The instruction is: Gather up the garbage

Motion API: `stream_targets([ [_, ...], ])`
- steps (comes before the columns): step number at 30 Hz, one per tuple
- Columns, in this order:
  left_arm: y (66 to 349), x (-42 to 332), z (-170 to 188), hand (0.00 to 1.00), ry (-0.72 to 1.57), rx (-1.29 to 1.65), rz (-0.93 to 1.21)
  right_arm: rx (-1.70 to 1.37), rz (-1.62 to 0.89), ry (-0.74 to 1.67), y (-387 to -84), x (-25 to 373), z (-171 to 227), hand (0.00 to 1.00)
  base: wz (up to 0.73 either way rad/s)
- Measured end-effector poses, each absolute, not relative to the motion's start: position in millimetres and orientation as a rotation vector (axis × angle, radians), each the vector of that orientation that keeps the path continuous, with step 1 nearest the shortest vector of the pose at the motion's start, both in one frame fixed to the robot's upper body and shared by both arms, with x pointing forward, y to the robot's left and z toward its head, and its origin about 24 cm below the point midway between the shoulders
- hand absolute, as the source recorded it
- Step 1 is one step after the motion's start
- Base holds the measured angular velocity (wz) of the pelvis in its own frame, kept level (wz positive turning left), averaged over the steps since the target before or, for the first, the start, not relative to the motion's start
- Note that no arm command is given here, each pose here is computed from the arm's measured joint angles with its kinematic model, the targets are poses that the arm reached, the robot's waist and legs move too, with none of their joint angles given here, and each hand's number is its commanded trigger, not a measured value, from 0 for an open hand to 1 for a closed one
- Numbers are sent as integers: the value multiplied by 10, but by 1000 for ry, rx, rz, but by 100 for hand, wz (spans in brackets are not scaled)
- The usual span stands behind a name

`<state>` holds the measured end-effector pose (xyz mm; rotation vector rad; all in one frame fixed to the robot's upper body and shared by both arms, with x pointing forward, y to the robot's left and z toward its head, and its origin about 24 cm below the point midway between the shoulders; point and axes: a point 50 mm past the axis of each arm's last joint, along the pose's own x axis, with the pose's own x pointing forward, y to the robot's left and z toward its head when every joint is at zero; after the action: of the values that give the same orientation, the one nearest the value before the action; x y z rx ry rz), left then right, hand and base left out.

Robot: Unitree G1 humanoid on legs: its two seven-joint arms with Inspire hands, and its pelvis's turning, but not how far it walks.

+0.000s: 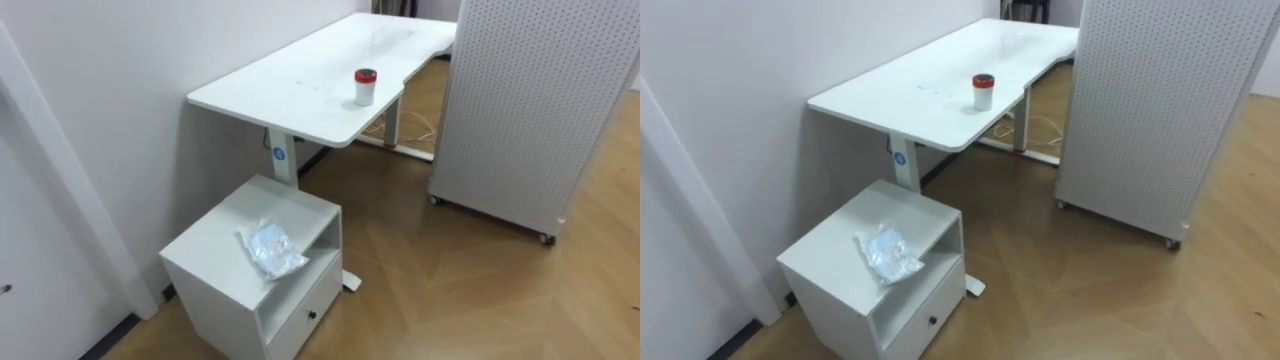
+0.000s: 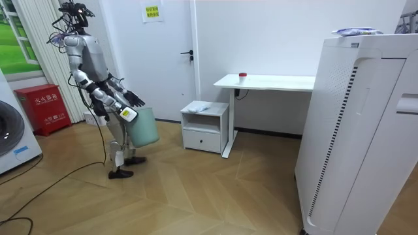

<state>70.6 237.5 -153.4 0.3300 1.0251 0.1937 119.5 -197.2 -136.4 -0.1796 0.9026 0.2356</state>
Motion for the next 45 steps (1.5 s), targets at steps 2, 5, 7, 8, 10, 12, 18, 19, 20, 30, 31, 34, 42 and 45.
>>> stream_targets([
  [2,2400,467,-1572,0,1099,374,176,-185,226,919,-2001,1135,-1378,100,-19],
  [5,2360,363,-1607,0,1146,403,116,-182,224,923,-1996,1115,-1384,100,-9],
  [7,2329,337,-1623,0,1165,403,80,-178,223,929,-1991,1099,-1392,100,-7],
  [8,2318,347,-1626,0,1165,416,58,-176,223,930,-1987,1085,-1394,100,0],
  [10,2301,392,-1624,0,1152,427,42,-181,216,927,-1996,1095,-1390,100,-5],
  [12,2303,477,-1617,0,1135,434,40,-185,216,927,-1988,1100,-1391,100,-5],
  [18,2383,791,-1552,0,1059,445,71,-199,215,880,-1939,1307,-1341,100,2],
  [19,2377,892,-1531,0,1030,436,82,-198,215,871,-1932,1338,-1331,100,4],
  [20,2365,965,-1513,0,1003,436,78,-192,213,861,-1931,1379,-1318,100,-10],
  [30,2316,1042,-1480,0,935,454,86,-174,208,858,-1906,1341,-1329,100,22],
  [31,2302,1039,-1483,0,933,454,88,-175,207,858,-1914,1319,-1333,100,28],
  [34,2321,1010,-1476,0,921,469,120,-176,210,840,-1914,1346,-1320,100,14],
  [42,2316,1107,-1411,0,835,525,179,-192,209,791,-1943,1426,-1270,100,9],
  [45,2288,1293,-1299,0,720,601,163,-192,213,775,-1934,1455,-1256,100,3],
])
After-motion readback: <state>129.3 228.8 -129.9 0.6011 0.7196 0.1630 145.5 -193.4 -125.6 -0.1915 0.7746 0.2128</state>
